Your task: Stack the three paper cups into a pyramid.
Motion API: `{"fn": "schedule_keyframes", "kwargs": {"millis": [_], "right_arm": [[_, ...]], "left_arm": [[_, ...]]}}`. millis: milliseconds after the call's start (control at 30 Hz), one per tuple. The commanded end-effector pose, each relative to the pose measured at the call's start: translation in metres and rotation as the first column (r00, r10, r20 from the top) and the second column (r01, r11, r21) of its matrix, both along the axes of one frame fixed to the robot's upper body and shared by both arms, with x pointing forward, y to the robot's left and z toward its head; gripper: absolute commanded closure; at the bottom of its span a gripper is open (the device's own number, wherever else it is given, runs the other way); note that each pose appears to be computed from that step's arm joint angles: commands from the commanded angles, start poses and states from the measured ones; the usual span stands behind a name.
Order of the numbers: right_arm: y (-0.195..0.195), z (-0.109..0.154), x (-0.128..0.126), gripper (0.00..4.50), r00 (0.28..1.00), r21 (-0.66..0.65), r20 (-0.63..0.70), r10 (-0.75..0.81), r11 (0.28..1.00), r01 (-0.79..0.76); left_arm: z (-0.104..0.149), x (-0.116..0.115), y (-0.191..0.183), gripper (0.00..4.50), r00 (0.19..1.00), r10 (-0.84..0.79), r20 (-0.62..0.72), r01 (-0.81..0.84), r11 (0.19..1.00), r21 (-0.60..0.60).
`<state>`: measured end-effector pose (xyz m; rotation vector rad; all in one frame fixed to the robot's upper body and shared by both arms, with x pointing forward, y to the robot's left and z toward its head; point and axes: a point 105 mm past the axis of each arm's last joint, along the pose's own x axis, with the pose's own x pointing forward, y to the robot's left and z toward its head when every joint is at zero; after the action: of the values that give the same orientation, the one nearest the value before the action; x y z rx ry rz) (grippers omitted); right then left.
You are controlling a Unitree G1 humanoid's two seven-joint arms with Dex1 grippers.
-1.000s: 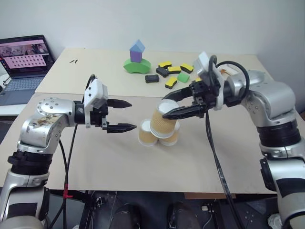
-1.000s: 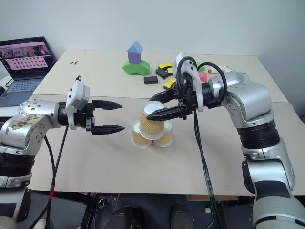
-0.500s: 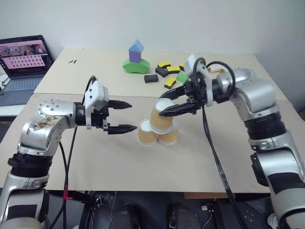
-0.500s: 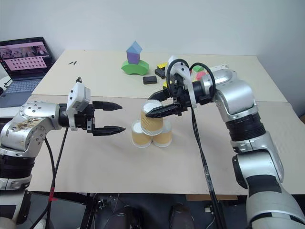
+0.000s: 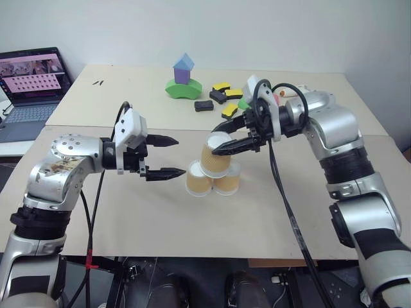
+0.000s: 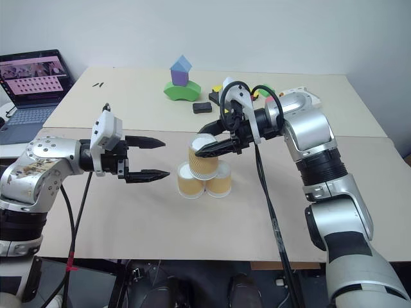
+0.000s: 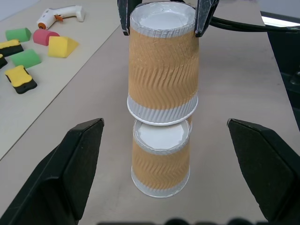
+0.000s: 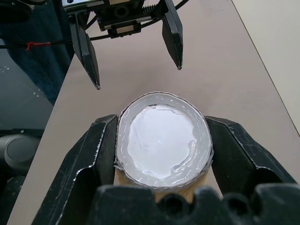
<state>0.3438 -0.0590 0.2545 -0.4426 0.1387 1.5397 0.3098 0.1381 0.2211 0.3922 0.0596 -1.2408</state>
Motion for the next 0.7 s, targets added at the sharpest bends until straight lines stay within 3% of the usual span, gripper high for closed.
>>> {"fn": "schedule_keyframes", "kwargs": {"millis": [33, 100, 133, 200, 400, 700], "right_arm": [[0.001, 0.013, 0.000, 1.90, 0.998, 0.008, 0.054, 0.010, 1.000, -0.011], [0.001, 0.012, 0.001, 0.93, 0.999, 0.009, 0.053, 0.006, 1.000, -0.006], [0.001, 0.012, 0.001, 0.89, 0.999, 0.011, 0.053, 0.005, 1.000, -0.005], [0.000, 0.013, 0.001, 0.09, 0.998, 0.013, 0.062, 0.004, 1.000, -0.005], [-0.002, 0.025, -0.005, 0.03, 0.997, 0.042, 0.078, 0.024, 0.999, -0.028], [-0.012, 0.072, -0.042, 0.03, 0.991, 0.139, 0.104, 0.085, 0.985, -0.099]], "left_arm": [[0.013, -0.004, 0.002, 0.00, 0.999, 0.002, 0.054, -0.002, 1.000, -0.002], [0.013, -0.004, 0.002, 0.00, 0.999, 0.003, 0.053, -0.003, 1.000, -0.003], [0.013, -0.004, 0.002, 0.00, 0.999, 0.004, 0.052, -0.004, 1.000, -0.004], [0.013, -0.004, 0.002, 0.00, 0.999, 0.005, 0.053, -0.005, 1.000, -0.003], [0.013, -0.003, 0.002, 0.00, 0.999, 0.006, 0.052, -0.006, 1.000, -0.007], [0.012, -0.003, 0.003, 0.00, 0.999, 0.015, 0.046, -0.014, 1.000, -0.012]]}}
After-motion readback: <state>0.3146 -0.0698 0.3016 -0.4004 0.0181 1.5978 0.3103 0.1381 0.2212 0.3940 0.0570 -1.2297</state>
